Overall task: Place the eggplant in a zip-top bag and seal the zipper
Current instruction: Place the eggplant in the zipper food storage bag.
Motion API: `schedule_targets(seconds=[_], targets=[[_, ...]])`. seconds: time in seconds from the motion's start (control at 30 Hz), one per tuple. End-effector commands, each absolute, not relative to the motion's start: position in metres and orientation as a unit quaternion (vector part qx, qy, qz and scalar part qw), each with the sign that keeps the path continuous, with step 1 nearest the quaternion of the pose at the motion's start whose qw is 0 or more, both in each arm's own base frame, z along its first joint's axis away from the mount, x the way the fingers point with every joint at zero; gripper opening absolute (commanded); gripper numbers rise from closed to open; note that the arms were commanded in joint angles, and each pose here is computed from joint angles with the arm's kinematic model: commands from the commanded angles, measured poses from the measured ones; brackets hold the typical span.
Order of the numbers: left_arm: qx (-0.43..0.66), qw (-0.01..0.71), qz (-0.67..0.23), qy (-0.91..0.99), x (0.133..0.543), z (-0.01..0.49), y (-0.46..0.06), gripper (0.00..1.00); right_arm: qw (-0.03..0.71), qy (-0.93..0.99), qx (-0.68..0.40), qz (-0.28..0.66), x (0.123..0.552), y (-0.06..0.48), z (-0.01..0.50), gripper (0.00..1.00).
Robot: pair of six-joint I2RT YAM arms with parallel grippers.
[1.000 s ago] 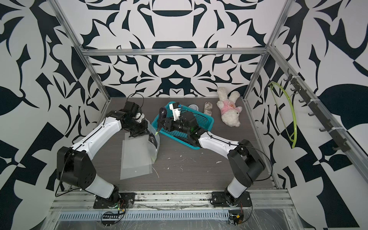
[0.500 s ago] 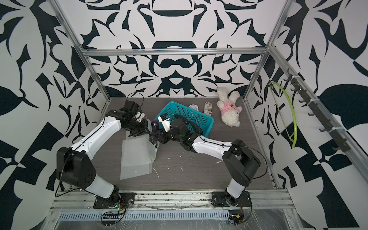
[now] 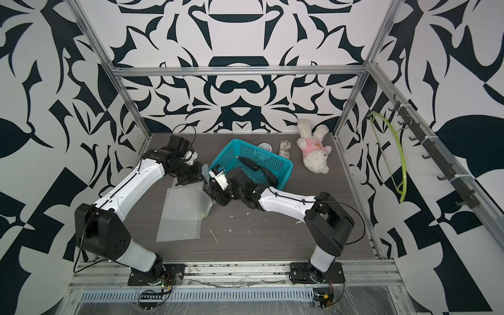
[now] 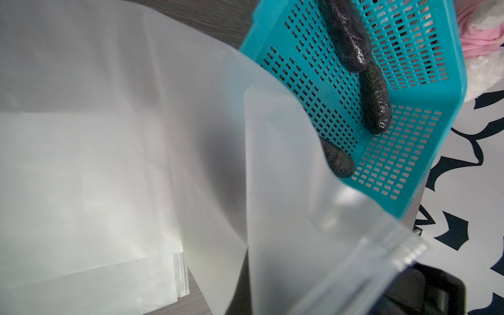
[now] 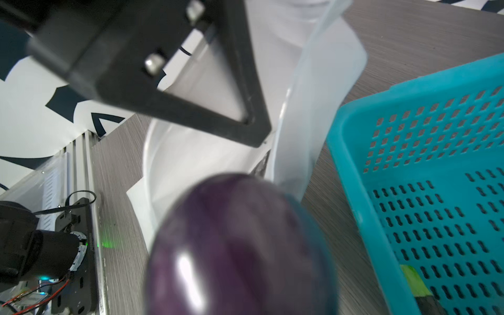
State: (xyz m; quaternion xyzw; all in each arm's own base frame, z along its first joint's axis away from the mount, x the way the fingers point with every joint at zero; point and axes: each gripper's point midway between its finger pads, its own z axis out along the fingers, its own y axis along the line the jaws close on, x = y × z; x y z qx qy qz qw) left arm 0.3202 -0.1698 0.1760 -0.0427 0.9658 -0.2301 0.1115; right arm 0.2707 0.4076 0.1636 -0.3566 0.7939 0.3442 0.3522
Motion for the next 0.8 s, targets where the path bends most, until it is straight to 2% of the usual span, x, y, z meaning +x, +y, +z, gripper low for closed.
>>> schedule_targets(seconds=[0.0, 0.17, 0.5, 0.77], targets=[[-0.036, 0.114, -0.221, 0.968, 0.314, 0.182, -0.168, 0.00, 0.393, 0.770, -0.364, 0.348, 0.277, 0.418, 0.200, 0.44], [-0.034, 0.112, -0.223, 0.968, 0.313, 0.179, -0.169, 0.00, 0.402, 0.758, -0.376, 0.350, 0.277, 0.423, 0.223, 0.44], [-0.031, 0.105, -0.225, 0.968, 0.312, 0.177, -0.173, 0.00, 0.401, 0.758, -0.412, 0.309, 0.267, 0.430, 0.221, 0.45], [-0.029, 0.113, -0.227, 0.967, 0.312, 0.183, -0.172, 0.00, 0.393, 0.769, -0.428, 0.266, 0.268, 0.423, 0.209, 0.64]])
